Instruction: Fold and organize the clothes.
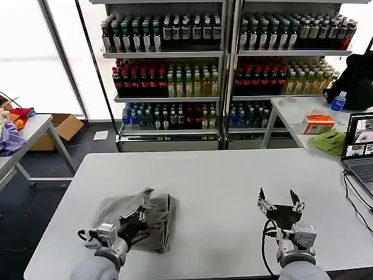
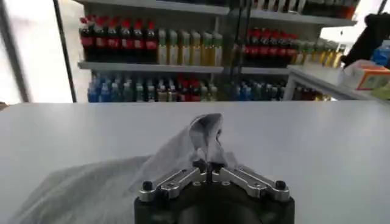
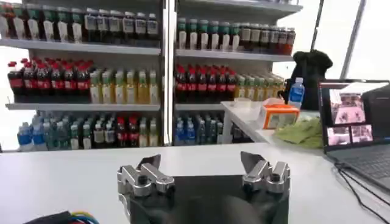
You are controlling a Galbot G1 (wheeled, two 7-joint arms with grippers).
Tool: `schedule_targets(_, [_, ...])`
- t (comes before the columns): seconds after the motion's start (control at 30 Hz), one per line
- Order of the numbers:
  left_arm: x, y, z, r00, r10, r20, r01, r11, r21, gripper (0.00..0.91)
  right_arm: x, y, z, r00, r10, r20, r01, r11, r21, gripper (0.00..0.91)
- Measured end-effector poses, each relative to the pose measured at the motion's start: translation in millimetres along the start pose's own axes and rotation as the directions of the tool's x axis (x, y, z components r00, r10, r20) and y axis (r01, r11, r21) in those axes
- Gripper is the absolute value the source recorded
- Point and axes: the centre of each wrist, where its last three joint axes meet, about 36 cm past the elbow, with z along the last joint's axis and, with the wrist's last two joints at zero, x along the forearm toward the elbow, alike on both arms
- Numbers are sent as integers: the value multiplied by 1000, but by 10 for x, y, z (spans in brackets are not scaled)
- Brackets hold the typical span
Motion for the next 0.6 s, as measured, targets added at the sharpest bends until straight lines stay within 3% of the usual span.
schedule_targets(0.33, [-103, -207, 15, 998, 65, -9, -64, 998, 15, 10, 39, 17, 73, 1000, 1, -13, -1, 1000, 3, 907])
schedule_targets(0.4, [-126, -237, 33, 997, 74, -14, -74, 997, 19, 232, 41, 21, 77, 1000, 0, -14, 0, 1000, 4, 907])
schedule_targets(0.43, [-137, -252, 45, 997, 80, -17, -80, 997, 22, 856, 41, 22, 80, 1000, 0, -14, 0, 1000, 5, 907])
schedule_targets(0.47, [-151, -261, 52, 996, 83, -19, -83, 996, 23, 907, 40, 25, 84, 1000, 0, -15, 0, 1000, 5, 907])
schedule_targets(0.6, [-206, -278, 81, 996, 90, -27, -89, 995, 32, 907, 44, 32, 93, 1000, -3, -17, 3, 1000, 7, 907])
